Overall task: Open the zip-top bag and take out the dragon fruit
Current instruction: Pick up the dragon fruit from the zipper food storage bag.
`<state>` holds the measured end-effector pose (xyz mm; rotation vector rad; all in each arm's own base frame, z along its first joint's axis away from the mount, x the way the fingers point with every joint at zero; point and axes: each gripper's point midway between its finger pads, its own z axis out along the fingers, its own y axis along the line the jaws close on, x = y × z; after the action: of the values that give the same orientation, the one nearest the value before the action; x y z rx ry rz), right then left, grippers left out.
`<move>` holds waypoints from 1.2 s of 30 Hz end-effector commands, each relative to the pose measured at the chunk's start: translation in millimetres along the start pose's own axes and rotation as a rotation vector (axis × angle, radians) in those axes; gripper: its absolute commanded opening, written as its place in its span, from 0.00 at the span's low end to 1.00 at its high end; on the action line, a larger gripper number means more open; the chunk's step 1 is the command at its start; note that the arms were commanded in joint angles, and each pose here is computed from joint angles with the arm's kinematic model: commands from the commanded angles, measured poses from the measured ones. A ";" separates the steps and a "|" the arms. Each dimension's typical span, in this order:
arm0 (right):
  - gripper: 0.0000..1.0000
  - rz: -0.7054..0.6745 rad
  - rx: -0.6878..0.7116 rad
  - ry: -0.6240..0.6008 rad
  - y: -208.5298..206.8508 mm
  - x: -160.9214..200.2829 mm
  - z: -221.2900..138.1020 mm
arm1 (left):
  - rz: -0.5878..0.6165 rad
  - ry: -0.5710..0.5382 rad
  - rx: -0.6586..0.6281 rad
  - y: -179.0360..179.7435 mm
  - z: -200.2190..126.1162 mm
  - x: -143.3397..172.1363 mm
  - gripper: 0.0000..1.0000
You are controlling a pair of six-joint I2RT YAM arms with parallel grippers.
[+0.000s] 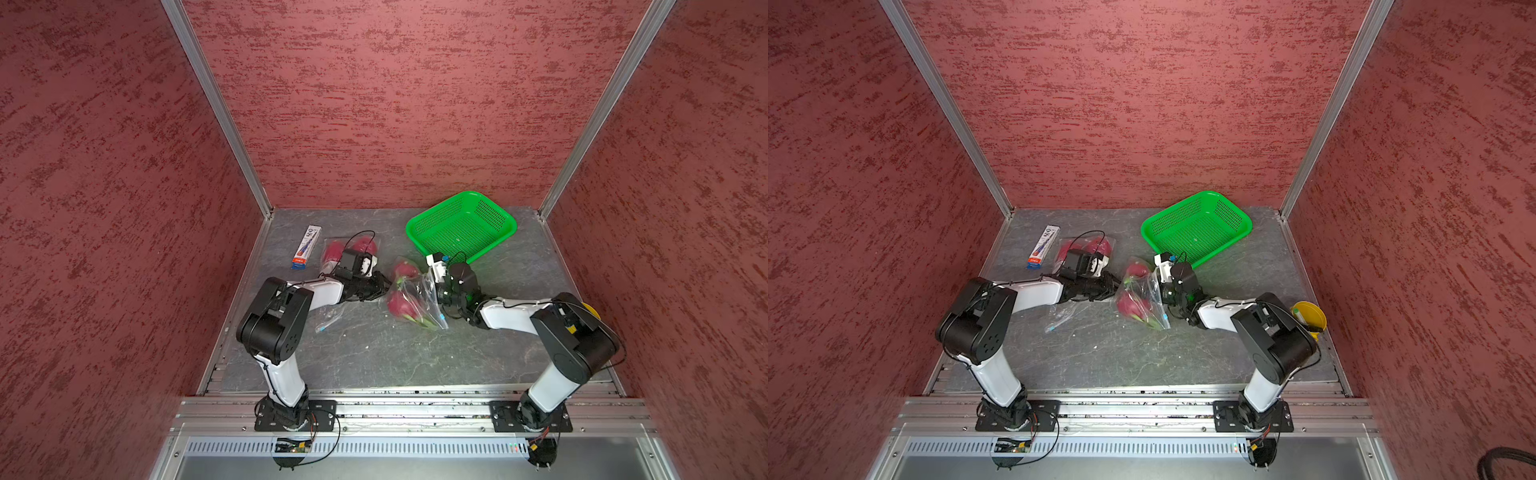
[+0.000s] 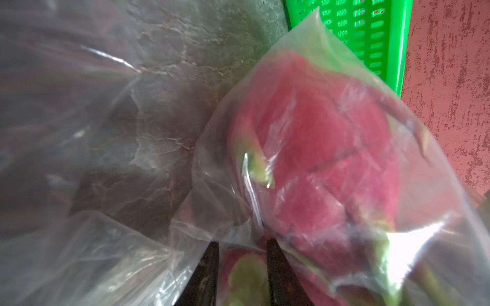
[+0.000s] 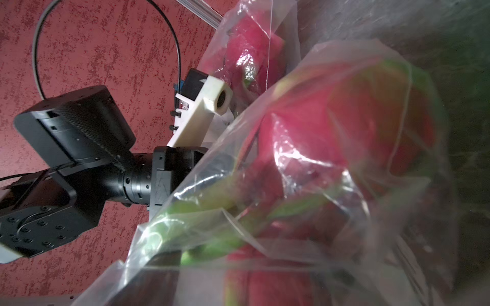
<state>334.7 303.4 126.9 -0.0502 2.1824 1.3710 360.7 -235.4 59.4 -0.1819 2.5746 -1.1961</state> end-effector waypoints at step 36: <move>0.39 0.206 -0.032 0.088 -31.0 8.4 22.6 | 0.054 0.002 0.142 -53.3 10.2 -5.5 0.38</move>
<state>345.4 308.1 89.5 0.1087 2.3000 1.5239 372.4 -273.9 102.5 -0.0826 2.4528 -1.3350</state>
